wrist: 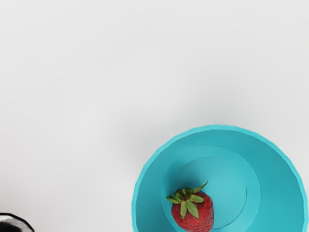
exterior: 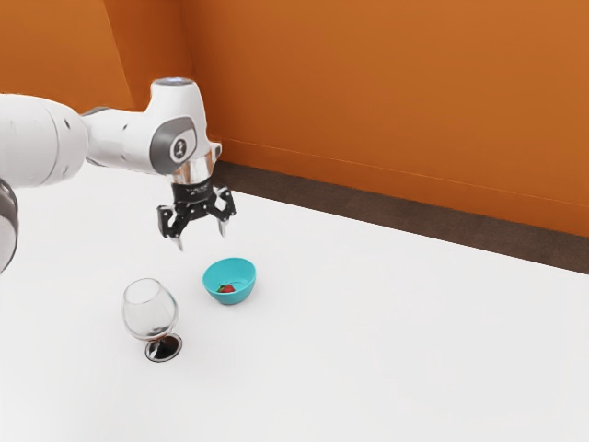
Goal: Take strawberry from the bowl
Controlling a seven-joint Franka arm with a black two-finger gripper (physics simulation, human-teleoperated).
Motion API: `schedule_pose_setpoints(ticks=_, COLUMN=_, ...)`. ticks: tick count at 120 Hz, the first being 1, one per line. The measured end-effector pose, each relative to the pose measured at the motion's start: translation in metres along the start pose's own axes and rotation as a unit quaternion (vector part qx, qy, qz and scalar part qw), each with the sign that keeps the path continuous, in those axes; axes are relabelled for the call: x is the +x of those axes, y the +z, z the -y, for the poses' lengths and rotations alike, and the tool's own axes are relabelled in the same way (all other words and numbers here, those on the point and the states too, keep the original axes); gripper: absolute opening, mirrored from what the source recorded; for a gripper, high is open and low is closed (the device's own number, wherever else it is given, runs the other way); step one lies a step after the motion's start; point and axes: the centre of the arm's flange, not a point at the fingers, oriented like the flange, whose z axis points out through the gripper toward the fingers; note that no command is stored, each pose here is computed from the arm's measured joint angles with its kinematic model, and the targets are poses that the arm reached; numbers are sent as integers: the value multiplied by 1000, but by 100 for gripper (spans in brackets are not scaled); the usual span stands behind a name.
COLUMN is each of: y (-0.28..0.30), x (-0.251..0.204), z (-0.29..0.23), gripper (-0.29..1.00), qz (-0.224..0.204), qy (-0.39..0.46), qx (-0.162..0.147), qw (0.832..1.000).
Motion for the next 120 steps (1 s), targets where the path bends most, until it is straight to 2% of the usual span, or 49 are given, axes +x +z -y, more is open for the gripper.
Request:
schedule_pose_setpoints(ticks=18, y=34, x=1, z=-12, gripper=66, qz=5, qy=-63, qx=-1, qw=998)
schedule_pose_setpoints(ticks=52, y=54, x=-2, z=-17, gripper=48, qz=6, qy=-141, qx=-9, qw=990)
schedule_pose_setpoints(ticks=120, y=91, x=-26, z=-34, gripper=34, qz=8, qy=-197, qx=4, qw=980)
